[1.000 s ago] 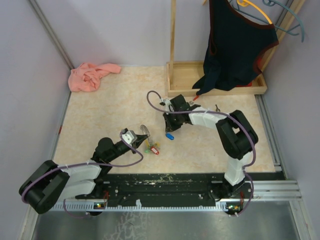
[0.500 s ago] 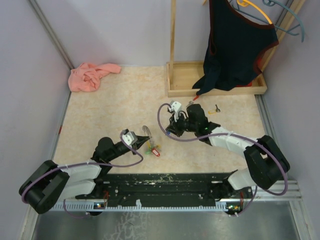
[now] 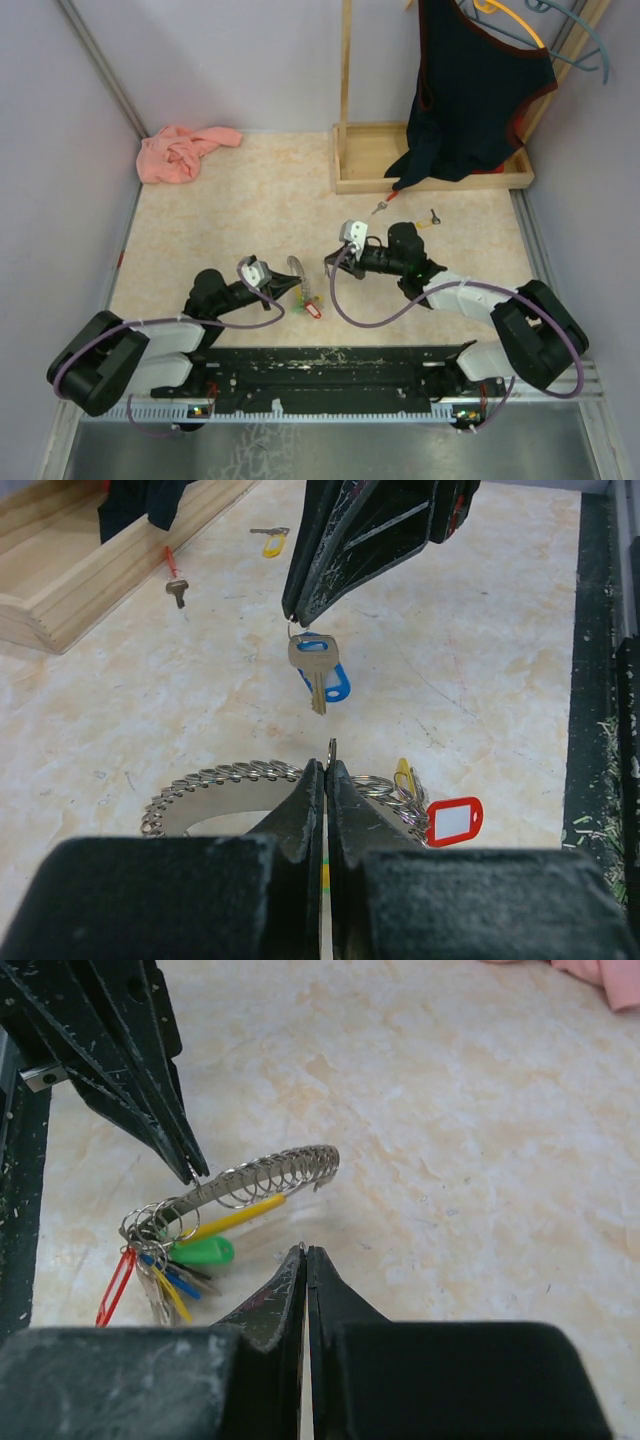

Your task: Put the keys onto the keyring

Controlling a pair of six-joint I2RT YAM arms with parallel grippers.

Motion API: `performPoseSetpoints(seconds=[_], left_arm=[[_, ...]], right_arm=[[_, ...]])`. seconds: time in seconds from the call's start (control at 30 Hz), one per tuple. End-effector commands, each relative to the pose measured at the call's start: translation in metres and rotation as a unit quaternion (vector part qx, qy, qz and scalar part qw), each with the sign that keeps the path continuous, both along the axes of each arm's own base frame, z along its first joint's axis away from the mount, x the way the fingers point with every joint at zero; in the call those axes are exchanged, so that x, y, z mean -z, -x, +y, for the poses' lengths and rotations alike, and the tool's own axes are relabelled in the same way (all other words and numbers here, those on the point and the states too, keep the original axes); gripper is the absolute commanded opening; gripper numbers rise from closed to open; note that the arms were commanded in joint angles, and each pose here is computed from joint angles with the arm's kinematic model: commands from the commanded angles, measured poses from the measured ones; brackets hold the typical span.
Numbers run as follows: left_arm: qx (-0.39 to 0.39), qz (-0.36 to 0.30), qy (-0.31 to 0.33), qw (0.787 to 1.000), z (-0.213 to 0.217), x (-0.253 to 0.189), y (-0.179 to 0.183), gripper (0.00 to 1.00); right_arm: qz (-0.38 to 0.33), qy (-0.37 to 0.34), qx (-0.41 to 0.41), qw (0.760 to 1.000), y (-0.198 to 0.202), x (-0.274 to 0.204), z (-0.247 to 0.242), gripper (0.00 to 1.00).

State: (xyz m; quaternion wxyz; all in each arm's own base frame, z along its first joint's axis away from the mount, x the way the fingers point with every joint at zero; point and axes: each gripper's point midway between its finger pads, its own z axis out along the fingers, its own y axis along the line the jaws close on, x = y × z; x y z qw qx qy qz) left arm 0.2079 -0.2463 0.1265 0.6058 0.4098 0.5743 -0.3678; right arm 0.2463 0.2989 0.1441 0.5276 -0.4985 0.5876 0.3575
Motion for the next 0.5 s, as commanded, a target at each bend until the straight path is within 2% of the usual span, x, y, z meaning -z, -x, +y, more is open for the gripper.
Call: performPoseSetpoints(seconds=[0.0, 0.13, 0.47], left_arm=[[0.04, -0.042, 0.027, 0.998, -0.01, -0.029, 0.002, 0.01], [0.053, -0.043, 0.02, 0.997, -0.013, -0.026, 0.004, 0.01], [0.076, -0.038, 0.018, 0.996, -0.015, -0.022, 0.01, 0.01]], right_arm=[[-0.124, -0.039, -0.06, 0.99, 0.013, -0.039, 0.013, 0.0], [-0.157, -0.04, -0.083, 0.983, 0.026, -0.036, 0.019, 0.0], [-0.181, -0.042, -0.105, 0.977, 0.043, -0.029, 0.023, 0.0]])
